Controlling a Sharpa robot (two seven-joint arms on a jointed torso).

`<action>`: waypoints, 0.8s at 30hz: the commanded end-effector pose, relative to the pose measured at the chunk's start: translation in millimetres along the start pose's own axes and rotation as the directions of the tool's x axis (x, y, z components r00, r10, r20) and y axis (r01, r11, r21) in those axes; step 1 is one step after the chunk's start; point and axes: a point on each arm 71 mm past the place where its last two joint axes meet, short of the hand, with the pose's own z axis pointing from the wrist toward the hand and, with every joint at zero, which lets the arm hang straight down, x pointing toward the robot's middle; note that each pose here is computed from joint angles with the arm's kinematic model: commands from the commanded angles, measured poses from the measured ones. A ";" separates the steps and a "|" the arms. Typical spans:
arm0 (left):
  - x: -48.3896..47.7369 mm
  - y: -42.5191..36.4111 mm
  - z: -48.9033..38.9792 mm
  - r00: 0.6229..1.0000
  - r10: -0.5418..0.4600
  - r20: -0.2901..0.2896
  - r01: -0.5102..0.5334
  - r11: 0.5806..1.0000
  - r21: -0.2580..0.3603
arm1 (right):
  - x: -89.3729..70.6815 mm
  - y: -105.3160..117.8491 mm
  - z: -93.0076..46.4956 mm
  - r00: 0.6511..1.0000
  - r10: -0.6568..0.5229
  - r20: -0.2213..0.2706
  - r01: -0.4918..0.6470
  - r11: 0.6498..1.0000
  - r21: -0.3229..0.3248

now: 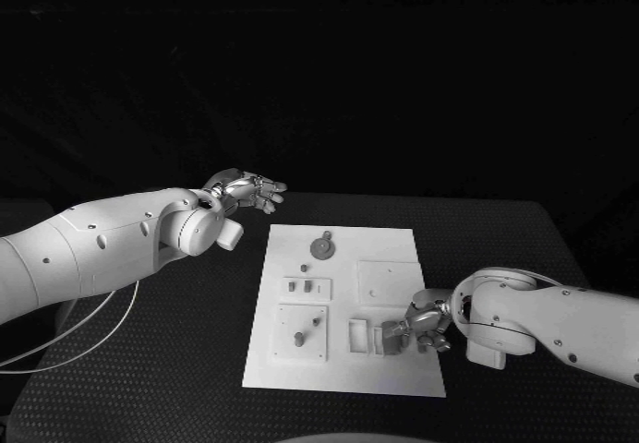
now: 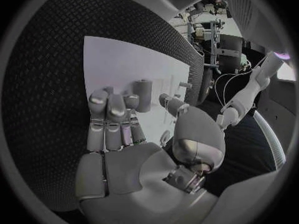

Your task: Assemble the parts on the task board

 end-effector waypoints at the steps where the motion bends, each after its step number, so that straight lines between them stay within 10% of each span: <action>1: 1.6 -1.9 -0.3 1.000 -0.008 -0.016 0.008 1.000 0.013 | -0.3 -0.6 2.4 1.000 -0.005 0.019 0.005 1.000 0.010; 24: 1.0 -1.3 -1.6 1.000 -0.010 -0.024 0.010 1.000 0.009 | 16.5 2.0 18.1 0.995 -0.035 -0.089 0.038 0.999 0.033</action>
